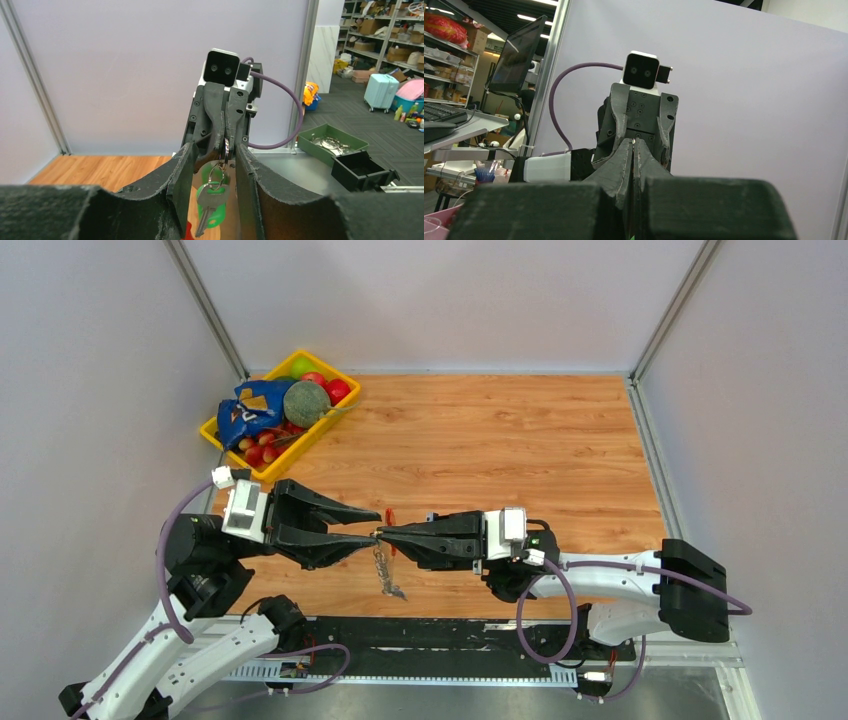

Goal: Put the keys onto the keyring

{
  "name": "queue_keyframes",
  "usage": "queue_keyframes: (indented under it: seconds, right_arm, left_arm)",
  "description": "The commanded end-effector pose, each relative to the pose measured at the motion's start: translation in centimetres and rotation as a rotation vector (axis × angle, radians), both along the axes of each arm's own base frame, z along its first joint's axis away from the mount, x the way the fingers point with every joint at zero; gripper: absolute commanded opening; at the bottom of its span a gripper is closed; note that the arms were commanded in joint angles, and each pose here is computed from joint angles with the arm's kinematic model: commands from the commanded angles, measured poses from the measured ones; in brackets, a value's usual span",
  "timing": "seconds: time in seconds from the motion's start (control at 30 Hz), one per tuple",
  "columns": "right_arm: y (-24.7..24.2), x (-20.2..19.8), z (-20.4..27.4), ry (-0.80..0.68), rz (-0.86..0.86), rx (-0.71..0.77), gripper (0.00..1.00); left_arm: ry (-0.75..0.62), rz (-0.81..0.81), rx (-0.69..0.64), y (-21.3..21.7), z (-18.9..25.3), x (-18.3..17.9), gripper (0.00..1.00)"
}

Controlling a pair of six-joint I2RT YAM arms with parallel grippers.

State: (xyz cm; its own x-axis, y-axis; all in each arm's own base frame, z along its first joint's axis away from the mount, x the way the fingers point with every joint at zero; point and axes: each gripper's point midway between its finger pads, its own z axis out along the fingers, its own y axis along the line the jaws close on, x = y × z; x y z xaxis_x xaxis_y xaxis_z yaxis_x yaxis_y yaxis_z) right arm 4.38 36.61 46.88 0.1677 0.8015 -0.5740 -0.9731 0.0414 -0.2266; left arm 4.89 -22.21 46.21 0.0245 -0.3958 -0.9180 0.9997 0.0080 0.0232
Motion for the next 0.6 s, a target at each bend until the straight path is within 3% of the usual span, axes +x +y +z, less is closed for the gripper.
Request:
queue_keyframes:
  seconds: [0.0, 0.57]
  right_arm:
    - [-4.53, -1.49, 4.78, -0.060, 0.014, 0.233, 0.00]
    - [-5.43, -1.68, 5.37, -0.080, -0.006, 0.253, 0.00]
  left_arm:
    - [-0.026, -0.001, -0.017, 0.30, 0.39, -0.34, 0.44]
    - [-0.022, 0.014, -0.017, 0.48, 0.28, -0.26, 0.41]
